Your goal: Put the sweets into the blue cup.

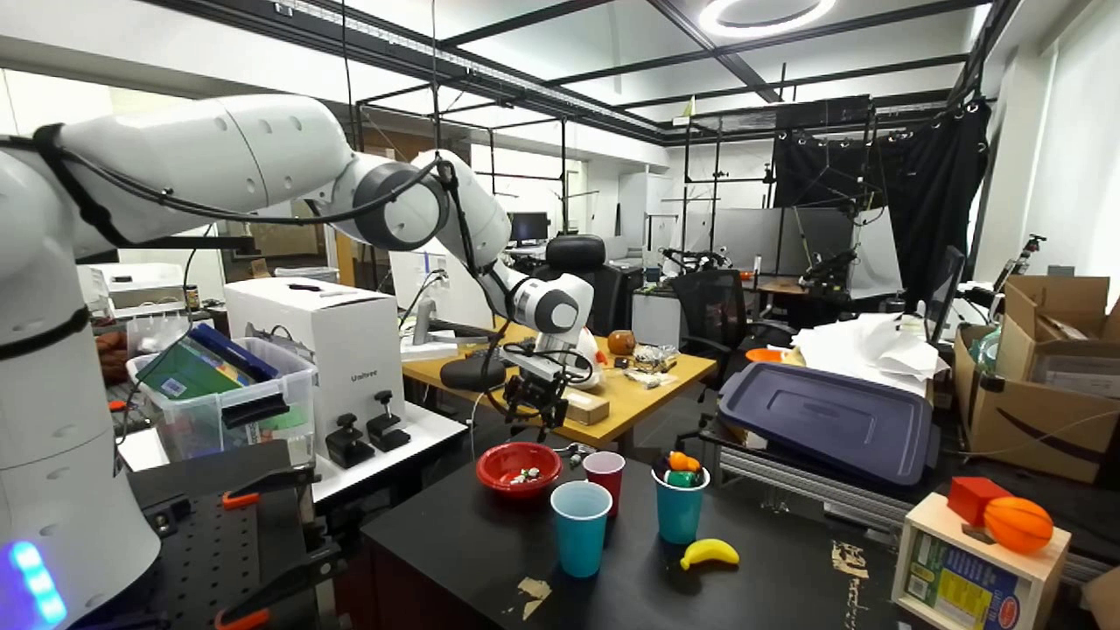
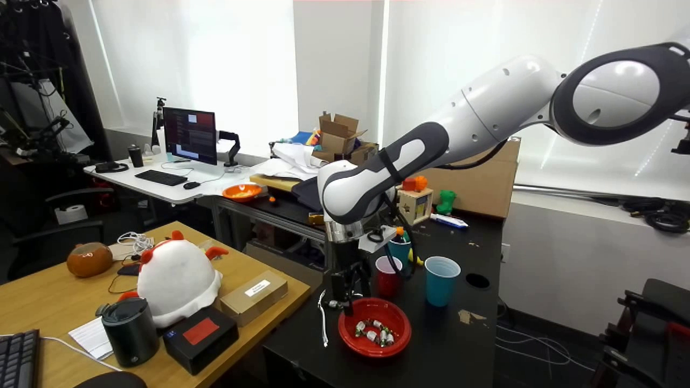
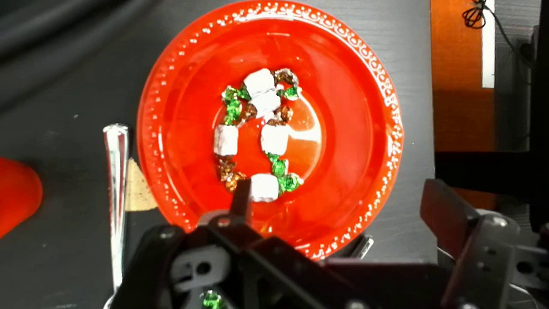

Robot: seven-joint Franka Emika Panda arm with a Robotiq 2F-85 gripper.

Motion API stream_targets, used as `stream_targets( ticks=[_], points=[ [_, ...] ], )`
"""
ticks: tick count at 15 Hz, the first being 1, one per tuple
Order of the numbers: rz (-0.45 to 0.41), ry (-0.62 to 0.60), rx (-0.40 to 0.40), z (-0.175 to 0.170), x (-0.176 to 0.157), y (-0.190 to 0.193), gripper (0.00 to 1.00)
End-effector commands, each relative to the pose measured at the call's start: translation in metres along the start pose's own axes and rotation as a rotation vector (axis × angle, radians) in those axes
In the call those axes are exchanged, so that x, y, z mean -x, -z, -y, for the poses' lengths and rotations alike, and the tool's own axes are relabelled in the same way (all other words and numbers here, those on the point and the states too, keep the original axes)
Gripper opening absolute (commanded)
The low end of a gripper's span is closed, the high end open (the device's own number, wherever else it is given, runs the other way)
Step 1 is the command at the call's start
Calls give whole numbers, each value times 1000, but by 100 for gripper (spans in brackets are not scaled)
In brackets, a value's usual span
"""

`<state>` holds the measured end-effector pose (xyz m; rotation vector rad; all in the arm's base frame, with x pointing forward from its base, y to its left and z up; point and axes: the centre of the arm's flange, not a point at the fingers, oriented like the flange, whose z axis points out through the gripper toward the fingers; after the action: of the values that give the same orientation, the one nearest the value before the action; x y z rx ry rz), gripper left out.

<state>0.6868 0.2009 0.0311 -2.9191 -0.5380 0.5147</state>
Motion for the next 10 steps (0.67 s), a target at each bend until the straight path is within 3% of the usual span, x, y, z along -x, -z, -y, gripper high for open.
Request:
stream_targets(
  ticks=[1, 10],
  points=[
    [50, 13, -47, -3, -13, -9, 100],
    [134, -9, -70, -12, -13, -53, 100]
  ],
)
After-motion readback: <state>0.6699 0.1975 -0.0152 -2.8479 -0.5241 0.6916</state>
